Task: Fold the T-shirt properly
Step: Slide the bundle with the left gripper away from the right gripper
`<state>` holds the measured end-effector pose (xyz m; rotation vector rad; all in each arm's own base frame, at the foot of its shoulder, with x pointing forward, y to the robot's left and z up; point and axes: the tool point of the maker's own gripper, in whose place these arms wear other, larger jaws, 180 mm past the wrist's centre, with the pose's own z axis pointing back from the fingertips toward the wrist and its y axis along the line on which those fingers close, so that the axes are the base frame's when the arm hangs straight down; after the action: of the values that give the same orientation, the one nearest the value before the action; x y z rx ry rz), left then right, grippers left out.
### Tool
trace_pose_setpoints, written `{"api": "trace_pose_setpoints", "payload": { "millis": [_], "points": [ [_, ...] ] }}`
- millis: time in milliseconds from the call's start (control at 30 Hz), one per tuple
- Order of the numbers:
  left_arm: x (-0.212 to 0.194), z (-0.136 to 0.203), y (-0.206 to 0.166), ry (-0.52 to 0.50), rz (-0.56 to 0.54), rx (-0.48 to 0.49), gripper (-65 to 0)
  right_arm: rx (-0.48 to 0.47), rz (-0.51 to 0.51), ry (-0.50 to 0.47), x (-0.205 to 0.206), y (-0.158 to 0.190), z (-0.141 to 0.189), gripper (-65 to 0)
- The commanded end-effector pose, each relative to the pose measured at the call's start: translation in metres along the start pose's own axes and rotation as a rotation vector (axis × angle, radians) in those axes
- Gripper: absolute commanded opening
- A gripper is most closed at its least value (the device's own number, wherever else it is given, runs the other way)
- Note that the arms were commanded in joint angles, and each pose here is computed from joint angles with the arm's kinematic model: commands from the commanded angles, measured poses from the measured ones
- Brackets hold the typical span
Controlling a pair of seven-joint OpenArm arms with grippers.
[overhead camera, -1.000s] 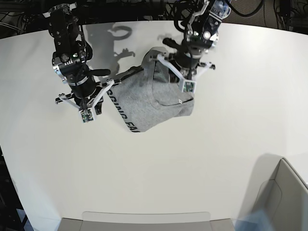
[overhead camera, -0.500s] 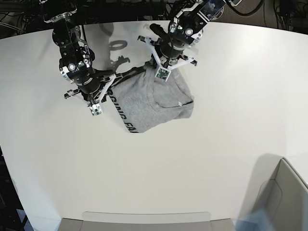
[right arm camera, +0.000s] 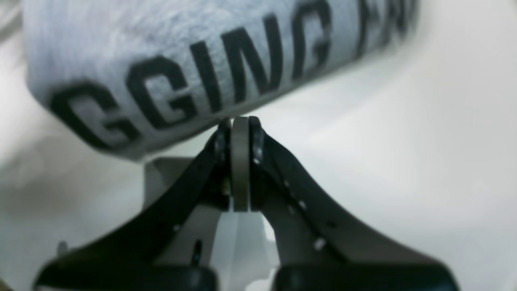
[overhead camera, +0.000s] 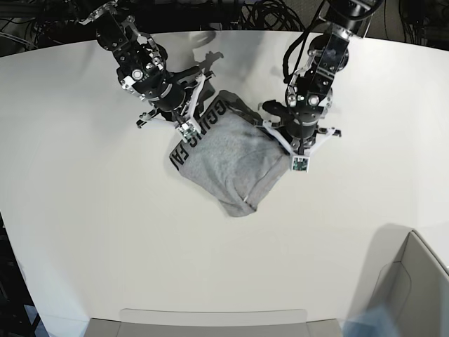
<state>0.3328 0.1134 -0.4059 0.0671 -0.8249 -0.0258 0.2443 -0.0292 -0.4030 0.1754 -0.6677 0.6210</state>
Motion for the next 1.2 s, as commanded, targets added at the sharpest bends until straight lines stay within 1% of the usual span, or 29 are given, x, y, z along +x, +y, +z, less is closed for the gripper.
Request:
{"api": "trace_pose_setpoints", "payload": {
  "millis": [0,100,200,300,400,467,533,633,700,800,933,1033,1067,1167],
  "points": [
    [0.020,-0.006,0.001,-0.056,0.005,0.011,-63.2,0.002,0.022,-0.056,0.017,0.002,0.004,-65.0],
    [0.040,-0.020,0.001,-0.100,0.013,0.027,-63.2,0.025,0.039,-0.083,0.025,0.013,0.010,-65.0],
    [0.062,-0.021,0.006,-0.155,0.016,0.041,-63.2,0.011,0.028,-0.121,0.033,0.009,0.022,-65.0],
    [0.077,-0.014,0.008,-0.198,0.031,0.040,-63.2,-0.079,-0.029,-0.174,0.041,-0.024,0.044,-65.0],
    [0.105,0.003,0.016,-0.278,0.093,0.044,-63.2,-0.219,-0.106,-0.222,0.046,-0.076,0.068,-65.0],
    [0.117,0.014,0.003,-0.315,0.122,0.011,-63.2,-0.319,-0.165,-0.234,0.041,-0.111,0.083,-65.0],
    [0.112,0.023,-0.010,-0.312,0.147,-0.024,-63.2,-0.407,-0.211,-0.239,0.034,-0.143,0.097,-65.0],
    [0.093,0.033,-0.051,-0.282,0.142,-0.109,-63.2,-0.495,-0.254,-0.235,0.023,-0.173,0.114,-65.0],
    [0.076,0.040,-0.083,-0.255,0.113,-0.175,-63.2,-0.533,-0.267,-0.223,0.015,-0.185,0.122,-65.0],
    [0.061,0.052,-0.123,-0.223,0.103,-0.260,-63.2,-0.553,-0.282,-0.207,0.005,-0.189,0.126,-65.0],
    [0.053,0.053,-0.141,-0.191,0.135,-0.285,-63.2,-0.539,-0.286,-0.181,-0.005,-0.182,0.123,-65.0],
    [0.024,0.030,-0.141,-0.101,0.094,-0.253,-63.2,-0.536,-0.291,-0.178,-0.007,-0.181,0.122,-65.0],
    [0.021,0.021,-0.140,-0.081,0.077,-0.240,-63.2,-0.536,-0.289,-0.177,-0.007,-0.181,0.122,-65.0],
    [-0.002,0.007,-0.133,-0.017,0.046,-0.211,-63.2,-0.537,-0.287,-0.169,-0.010,-0.181,0.123,-65.0]
  ]
}}
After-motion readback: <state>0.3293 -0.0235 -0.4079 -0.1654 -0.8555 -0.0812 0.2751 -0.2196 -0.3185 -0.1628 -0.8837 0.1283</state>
